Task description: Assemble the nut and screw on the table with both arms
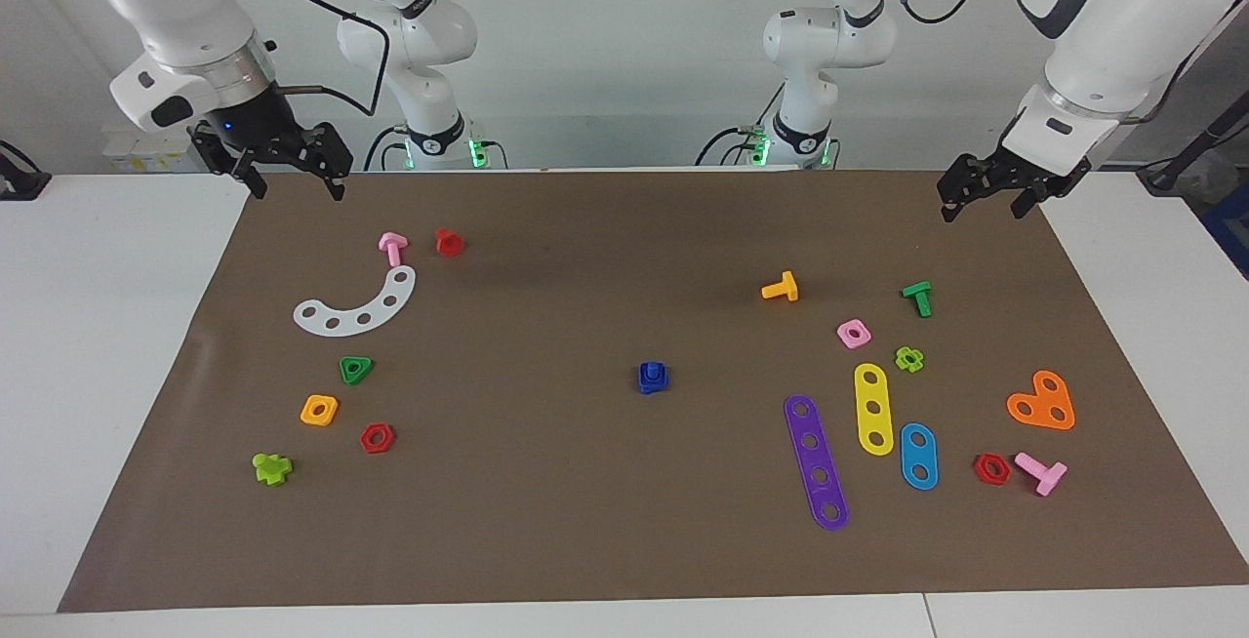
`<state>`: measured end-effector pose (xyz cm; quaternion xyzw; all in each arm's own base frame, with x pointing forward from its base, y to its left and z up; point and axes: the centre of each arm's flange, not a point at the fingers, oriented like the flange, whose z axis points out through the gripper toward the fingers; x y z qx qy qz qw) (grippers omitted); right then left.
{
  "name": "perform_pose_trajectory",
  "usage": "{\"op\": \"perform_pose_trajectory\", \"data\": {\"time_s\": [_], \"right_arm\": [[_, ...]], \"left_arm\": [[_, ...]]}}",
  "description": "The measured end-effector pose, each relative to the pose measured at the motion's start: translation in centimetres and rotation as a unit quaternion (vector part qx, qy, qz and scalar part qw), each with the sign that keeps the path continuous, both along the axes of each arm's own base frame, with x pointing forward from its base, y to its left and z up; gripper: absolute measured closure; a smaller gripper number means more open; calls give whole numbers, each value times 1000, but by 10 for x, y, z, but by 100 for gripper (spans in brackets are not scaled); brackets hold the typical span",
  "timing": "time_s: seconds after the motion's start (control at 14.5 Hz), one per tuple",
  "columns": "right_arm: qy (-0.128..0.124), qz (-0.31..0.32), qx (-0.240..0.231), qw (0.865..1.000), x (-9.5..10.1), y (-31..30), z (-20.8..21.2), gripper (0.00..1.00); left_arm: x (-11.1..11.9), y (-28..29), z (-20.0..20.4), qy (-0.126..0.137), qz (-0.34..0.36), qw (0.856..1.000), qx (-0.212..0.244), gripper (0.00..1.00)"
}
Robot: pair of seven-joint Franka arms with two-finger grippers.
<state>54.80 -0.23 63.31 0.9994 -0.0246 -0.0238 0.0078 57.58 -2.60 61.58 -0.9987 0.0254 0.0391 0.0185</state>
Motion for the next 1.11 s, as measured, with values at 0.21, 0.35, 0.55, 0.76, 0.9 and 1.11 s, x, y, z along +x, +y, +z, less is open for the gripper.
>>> {"op": "perform_pose_trajectory", "data": {"time_s": [0.21, 0.35, 0.55, 0.76, 0.9, 1.11], "right_arm": [[0, 0, 0, 1000, 0, 0, 0, 0], [0, 0, 0, 1000, 0, 0, 0, 0], [0, 0, 0, 1000, 0, 0, 0, 0], [0, 0, 0, 1000, 0, 0, 0, 0], [0, 0, 0, 1000, 0, 0, 0, 0], [0, 0, 0, 1000, 0, 0, 0, 0]], "left_arm": [[3, 0, 2, -14, -1, 1000, -1, 0], [3, -1, 2, -14, -1, 1000, -1, 0], [3, -1, 3, -16, -1, 1000, -1, 0], [2, 0, 4, -17, 0, 1000, -2, 0], [0, 1, 8, -18, -5, 1000, -2, 0], [-4, 6, 11, -19, -11, 1000, -3, 0]]}}
